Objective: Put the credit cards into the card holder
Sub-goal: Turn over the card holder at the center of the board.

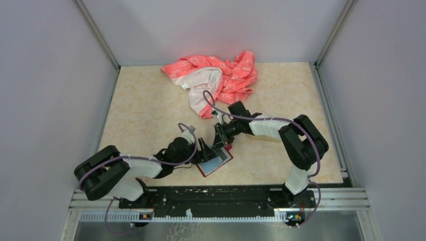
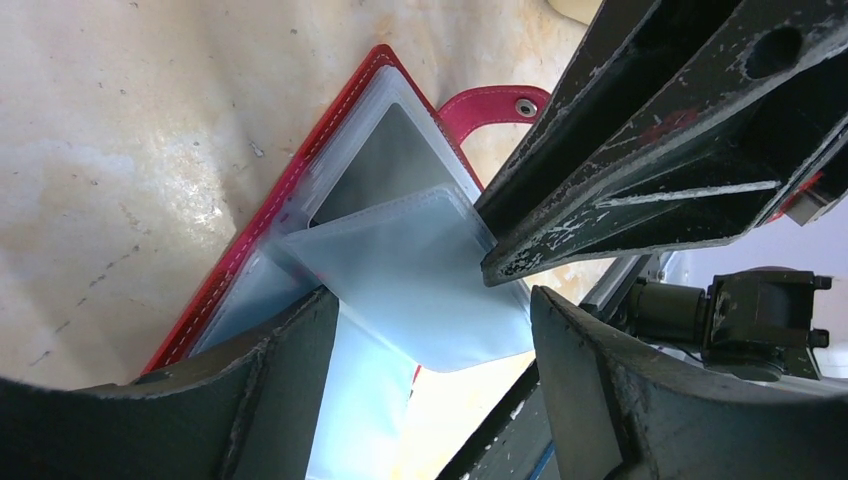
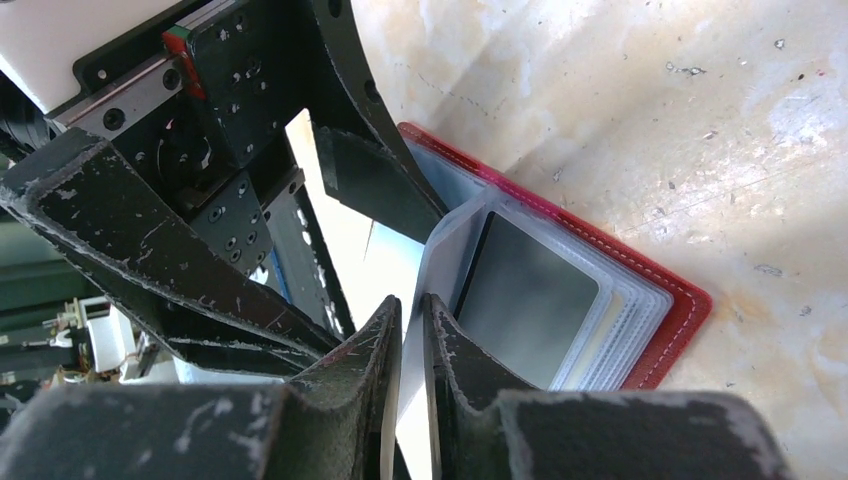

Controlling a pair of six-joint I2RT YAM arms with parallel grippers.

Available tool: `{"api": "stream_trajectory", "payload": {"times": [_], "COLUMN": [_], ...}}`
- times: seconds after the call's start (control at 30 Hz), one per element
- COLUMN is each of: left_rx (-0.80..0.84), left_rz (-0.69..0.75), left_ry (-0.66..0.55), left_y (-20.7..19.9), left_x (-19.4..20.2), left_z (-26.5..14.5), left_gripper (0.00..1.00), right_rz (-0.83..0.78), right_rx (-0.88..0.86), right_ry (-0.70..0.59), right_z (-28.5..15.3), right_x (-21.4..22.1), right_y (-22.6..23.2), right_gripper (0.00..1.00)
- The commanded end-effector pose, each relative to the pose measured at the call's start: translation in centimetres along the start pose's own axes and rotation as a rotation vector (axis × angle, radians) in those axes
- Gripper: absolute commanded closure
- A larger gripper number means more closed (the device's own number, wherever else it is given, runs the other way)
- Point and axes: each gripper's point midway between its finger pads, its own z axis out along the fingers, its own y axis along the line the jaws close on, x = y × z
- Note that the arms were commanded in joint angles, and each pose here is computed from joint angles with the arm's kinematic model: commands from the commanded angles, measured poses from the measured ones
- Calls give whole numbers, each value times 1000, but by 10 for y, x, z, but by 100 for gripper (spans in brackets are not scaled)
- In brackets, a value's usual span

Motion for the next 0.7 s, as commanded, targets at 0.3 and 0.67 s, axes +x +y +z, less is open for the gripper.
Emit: {"api": "stream_trajectory", "payload": {"times": [0.3,0.67], "left_rx": [-112,-29], "left_rz": [-13,9], "left_ry": [20,-18], "left_y": [19,5], "left_x": [10,5], "left_z": [0,-5], "left_gripper": [29,27], "right_rz": [-13,-17], "right_rx": [-31,-18], "right_ry": [-18,-15], "right_z": [1,1], "right_x": [-7,-7], "right_y": [6,3], "right_gripper": [87,85]}}
